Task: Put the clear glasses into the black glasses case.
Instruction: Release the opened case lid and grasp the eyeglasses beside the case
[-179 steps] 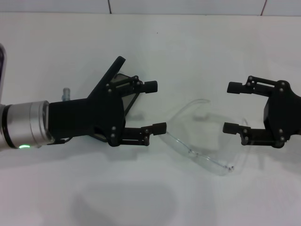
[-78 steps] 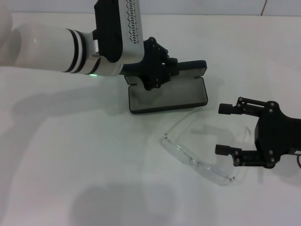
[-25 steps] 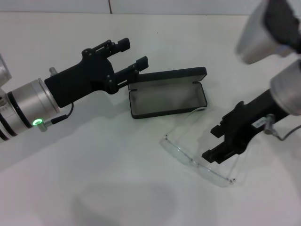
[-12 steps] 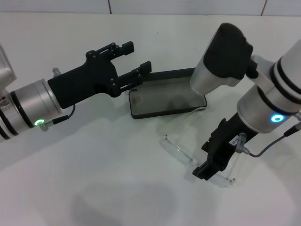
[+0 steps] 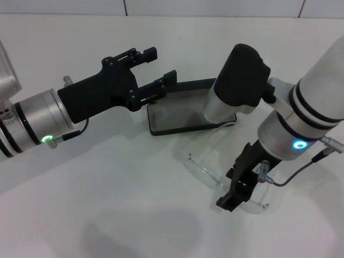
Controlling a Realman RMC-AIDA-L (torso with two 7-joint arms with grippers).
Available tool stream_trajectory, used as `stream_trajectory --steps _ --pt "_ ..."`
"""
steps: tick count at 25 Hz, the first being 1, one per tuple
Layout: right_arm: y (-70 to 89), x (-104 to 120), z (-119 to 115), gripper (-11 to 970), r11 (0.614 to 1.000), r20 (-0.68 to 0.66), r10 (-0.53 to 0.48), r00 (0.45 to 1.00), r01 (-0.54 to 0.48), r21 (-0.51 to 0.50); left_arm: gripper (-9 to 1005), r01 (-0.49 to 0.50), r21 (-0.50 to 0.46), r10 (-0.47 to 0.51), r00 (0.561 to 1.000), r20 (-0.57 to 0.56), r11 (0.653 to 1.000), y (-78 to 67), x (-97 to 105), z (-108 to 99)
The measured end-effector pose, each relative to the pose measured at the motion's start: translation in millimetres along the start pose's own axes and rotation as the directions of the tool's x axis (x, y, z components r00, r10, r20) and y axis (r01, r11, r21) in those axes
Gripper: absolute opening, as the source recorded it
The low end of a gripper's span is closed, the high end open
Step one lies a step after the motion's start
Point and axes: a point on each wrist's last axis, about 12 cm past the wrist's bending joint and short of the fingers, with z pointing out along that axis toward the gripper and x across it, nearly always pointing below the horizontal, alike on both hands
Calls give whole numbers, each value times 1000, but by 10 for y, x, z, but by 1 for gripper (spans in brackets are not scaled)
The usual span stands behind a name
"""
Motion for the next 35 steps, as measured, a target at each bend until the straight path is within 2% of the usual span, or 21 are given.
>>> stream_trajectory --steps 8,13,32,35 --pt "2 -49 35 586 1000 4 -19 1000 18 14 693 -6 1 6 1000 0 1000 -6 4 4" --pt "-34 -75 82 469 1000 -19 -18 1000 18 18 693 -9 6 9 1000 0 1000 -5 -4 19" --pt "-29 -102 132 358 997 -41 -66 997 67 30 694 -16 12 16 1000 1 1000 11 -29 70" --pt "-39 -97 121 260 997 -42 -64 997 66 32 694 -17 12 17 1000 1 1000 13 -32 71"
